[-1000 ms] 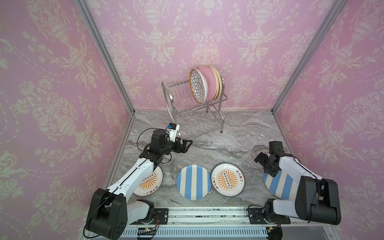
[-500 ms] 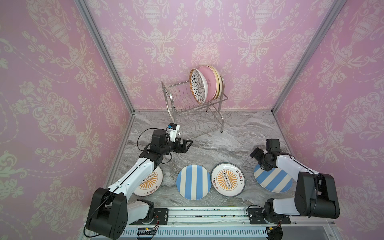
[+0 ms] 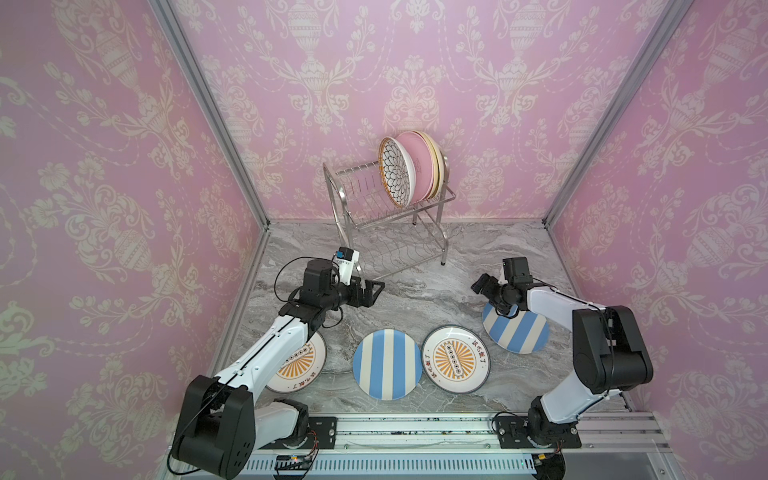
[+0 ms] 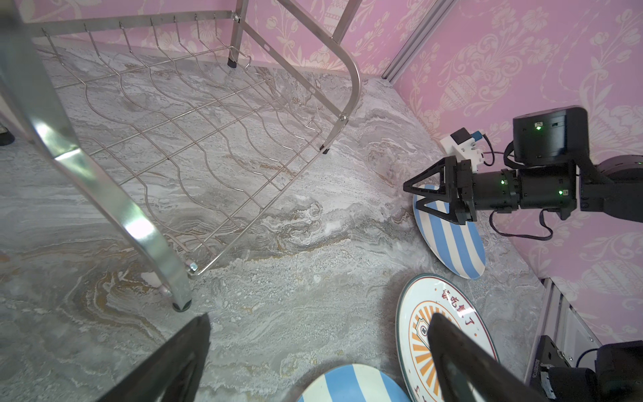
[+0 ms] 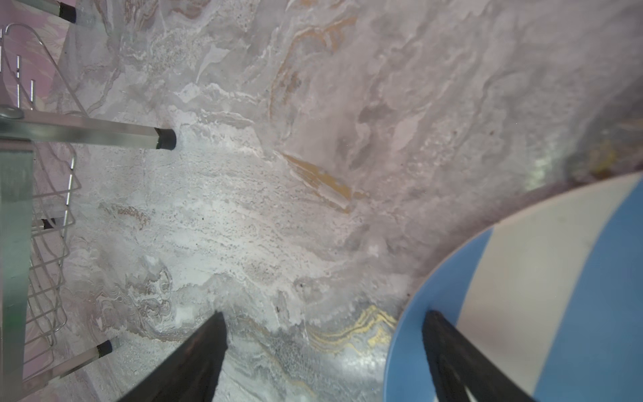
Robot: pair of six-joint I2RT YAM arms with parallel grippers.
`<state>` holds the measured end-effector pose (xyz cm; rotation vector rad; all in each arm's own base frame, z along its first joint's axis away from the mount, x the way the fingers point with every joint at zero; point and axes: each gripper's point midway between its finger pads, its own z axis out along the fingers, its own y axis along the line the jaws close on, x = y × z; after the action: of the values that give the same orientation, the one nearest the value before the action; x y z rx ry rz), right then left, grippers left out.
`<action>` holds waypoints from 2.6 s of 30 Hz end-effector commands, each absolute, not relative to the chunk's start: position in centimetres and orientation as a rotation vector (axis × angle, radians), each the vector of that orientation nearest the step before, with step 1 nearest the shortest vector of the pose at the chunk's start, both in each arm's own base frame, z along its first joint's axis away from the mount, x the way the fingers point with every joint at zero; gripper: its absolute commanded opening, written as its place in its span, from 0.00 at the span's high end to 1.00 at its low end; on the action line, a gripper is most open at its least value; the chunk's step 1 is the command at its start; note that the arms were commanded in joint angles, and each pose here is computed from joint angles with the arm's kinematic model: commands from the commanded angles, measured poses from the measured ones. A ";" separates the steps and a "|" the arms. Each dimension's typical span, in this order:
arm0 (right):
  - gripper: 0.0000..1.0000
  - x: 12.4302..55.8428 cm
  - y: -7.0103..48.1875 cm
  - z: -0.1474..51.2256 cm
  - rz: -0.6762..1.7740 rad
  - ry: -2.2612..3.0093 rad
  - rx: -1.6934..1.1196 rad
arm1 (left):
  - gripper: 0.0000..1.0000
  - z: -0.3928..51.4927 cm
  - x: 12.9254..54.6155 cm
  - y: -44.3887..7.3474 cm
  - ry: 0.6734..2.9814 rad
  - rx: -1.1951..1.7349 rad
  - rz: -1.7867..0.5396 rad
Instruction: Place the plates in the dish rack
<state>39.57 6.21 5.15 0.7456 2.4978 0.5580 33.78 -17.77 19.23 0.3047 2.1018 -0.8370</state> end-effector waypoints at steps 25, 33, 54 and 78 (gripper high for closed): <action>0.20 24.8 -7.9 9.7 0.171 2.375 1.101 | 0.01 18.7 34.3 -18.5 2.089 0.317 -0.859; 0.26 24.6 -7.8 6.2 0.313 2.393 1.176 | 0.01 17.8 33.1 -20.5 2.128 0.350 -0.921; 0.24 27.8 -9.5 2.6 0.388 2.415 1.144 | 0.01 13.2 33.5 -35.8 2.197 0.627 -1.038; 0.32 28.5 -4.1 2.0 0.846 2.409 1.029 | 0.01 7.4 34.1 -47.8 2.314 0.861 -1.123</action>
<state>30.32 -6.16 3.67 0.9621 2.3432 0.7379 34.57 -47.44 8.25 0.8177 2.2891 -1.1307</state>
